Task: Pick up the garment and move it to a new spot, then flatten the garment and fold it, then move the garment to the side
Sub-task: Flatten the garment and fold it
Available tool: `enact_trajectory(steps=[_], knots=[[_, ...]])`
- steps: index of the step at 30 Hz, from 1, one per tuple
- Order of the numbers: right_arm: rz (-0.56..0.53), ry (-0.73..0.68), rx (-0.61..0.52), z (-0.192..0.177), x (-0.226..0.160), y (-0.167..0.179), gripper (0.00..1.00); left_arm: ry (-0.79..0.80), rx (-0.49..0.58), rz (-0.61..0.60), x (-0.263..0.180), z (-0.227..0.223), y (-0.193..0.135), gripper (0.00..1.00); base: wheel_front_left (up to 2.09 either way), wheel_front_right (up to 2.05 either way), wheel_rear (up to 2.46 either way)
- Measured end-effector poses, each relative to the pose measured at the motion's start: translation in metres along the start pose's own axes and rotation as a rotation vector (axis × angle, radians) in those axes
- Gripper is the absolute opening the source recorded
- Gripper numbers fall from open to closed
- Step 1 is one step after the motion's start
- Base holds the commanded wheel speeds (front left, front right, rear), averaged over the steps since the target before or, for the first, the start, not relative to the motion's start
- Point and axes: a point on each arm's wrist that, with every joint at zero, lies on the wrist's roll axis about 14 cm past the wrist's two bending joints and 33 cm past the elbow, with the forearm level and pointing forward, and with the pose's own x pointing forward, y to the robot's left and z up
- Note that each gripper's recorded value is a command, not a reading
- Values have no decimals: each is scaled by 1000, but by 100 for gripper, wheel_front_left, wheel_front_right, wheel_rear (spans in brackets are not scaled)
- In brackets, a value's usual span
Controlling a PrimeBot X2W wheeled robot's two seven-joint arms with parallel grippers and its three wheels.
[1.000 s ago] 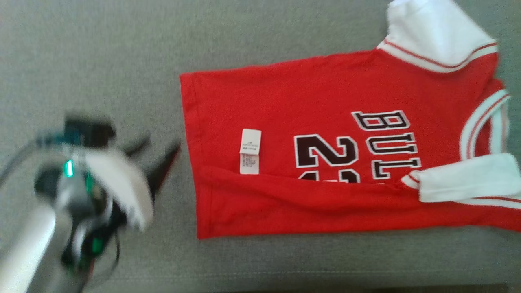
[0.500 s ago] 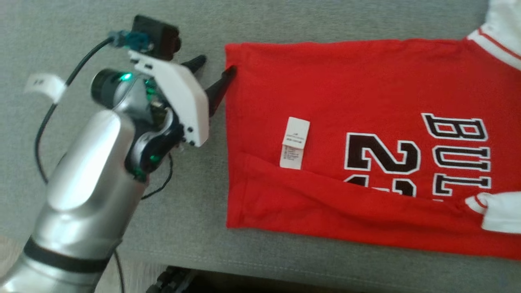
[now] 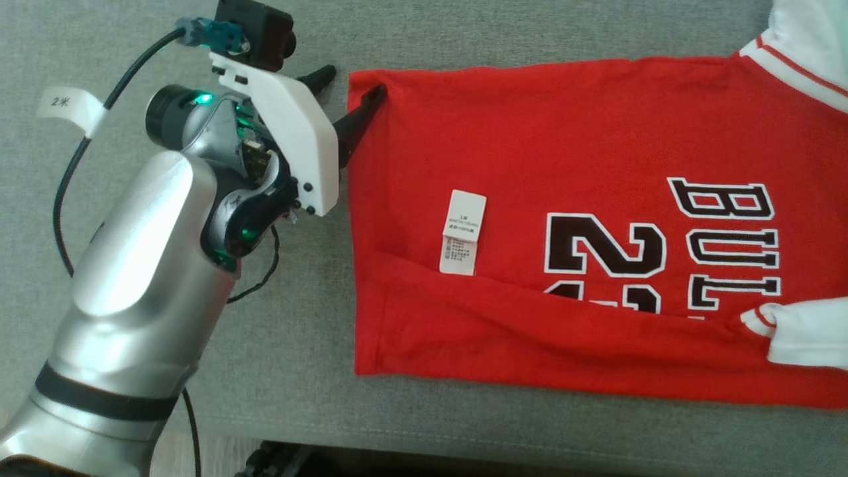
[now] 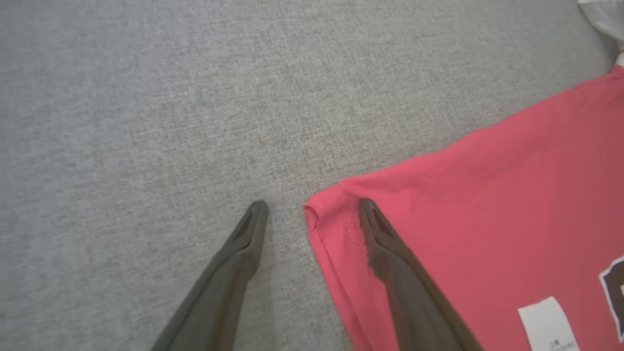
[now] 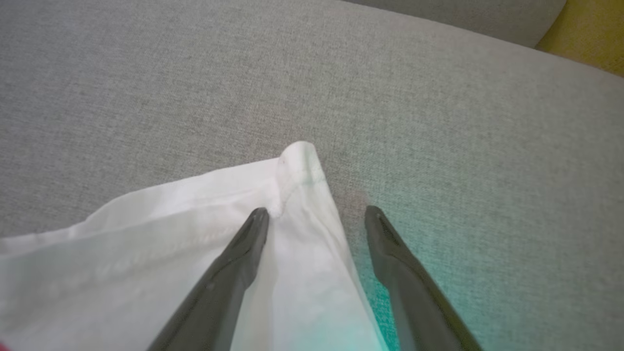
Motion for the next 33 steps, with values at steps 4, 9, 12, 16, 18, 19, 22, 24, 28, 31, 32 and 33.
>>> enact_trajectory(steps=[4, 9, 12, 16, 18, 19, 22, 24, 28, 31, 32, 33], knots=[[-1, 4, -2, -2, -2, -1, 100, 12, 1, -17, 1, 0, -5, 100, 0, 0, 0], [10, -76, 4, 5, -3, 2, 0, 7, 10, -23, 4, 2, -7, 0, 0, 0, 0], [2, -151, 30, 15, -6, -2, 0, -12, 9, -26, 5, 5, -9, 0, 0, 0, 0], [-35, -250, 70, 41, -21, -21, 0, -49, 7, -25, 5, 14, -10, 0, 0, 0, 0], [-47, -277, 83, 49, -30, -28, 0, -78, 3, -29, 2, 21, -11, 0, 0, 0, 0], [-48, -283, 91, 50, -34, -30, 0, -92, -5, -28, 0, 26, -11, 0, 0, 0, 0], [-42, -307, 110, 52, -46, -34, 0, -137, -8, -34, -7, 37, -13, 0, 0, 0, 0], [-32, -326, 118, 52, -55, -35, 0, -163, -25, -47, -11, 40, -18, 0, 0, 0, 0], [-25, -332, 89, 34, -75, -34, 0, -187, -60, -83, -24, 34, -30, 0, 0, 0, 0], [1, -336, 104, 6, -98, -27, 0, -214, -97, -100, -44, 27, -39, 0, 0, 0, 0], [3, -336, 102, -2, -105, -25, 0, -219, -108, -102, -49, 25, -42, 0, 0, 0, 0], [-1, -332, 101, -11, -112, -25, 0, -225, -114, -102, -55, 22, -44, 0, 0, 0, 0]])
